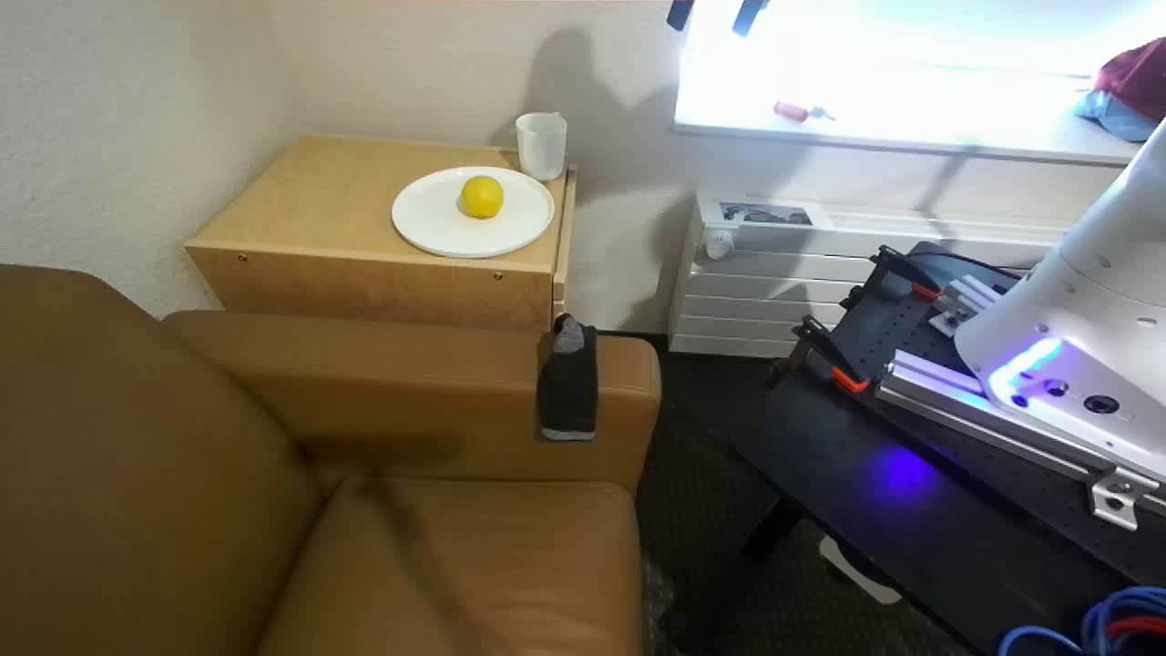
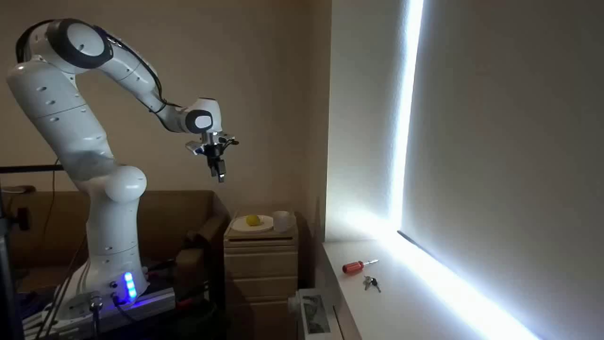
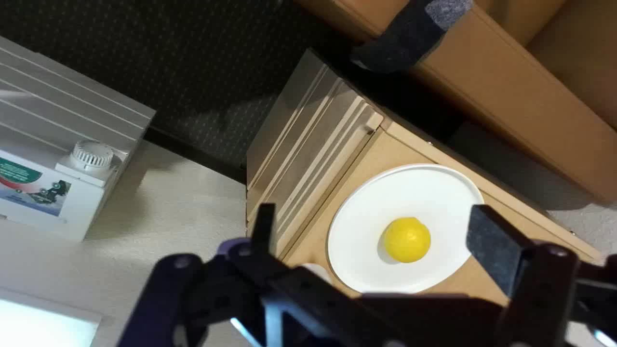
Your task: Pick the sock on the chair's shoulder and put it on the windowsill
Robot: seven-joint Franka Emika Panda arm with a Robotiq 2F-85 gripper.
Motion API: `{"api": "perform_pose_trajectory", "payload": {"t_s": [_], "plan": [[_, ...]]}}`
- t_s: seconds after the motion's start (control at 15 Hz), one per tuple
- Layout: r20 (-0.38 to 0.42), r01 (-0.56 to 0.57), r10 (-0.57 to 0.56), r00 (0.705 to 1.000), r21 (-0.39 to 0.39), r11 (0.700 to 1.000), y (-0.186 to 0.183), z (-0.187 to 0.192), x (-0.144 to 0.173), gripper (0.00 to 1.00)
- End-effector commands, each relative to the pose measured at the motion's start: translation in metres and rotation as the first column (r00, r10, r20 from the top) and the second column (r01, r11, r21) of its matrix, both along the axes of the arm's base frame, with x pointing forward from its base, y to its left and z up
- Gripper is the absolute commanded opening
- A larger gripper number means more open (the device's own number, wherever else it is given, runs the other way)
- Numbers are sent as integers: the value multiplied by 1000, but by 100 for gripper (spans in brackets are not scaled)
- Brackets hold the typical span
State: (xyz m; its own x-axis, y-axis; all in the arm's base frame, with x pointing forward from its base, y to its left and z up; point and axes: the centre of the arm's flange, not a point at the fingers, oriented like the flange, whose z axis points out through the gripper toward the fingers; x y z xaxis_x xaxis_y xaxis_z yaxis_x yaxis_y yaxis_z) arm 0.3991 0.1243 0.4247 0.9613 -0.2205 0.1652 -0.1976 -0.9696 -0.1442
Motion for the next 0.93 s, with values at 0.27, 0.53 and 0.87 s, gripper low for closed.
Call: {"api": "perform_pose_trajectory", "payload": {"t_s": [0.27, 0.53, 0.87], "plan": [[0, 0, 0, 1000, 0, 1000, 0, 0, 0, 100], [-93, -97, 94, 991, -29, 995, 52, -40, 21, 100], [-170, -247, 206, 964, -271, 930, 171, -103, -14, 100]]}}
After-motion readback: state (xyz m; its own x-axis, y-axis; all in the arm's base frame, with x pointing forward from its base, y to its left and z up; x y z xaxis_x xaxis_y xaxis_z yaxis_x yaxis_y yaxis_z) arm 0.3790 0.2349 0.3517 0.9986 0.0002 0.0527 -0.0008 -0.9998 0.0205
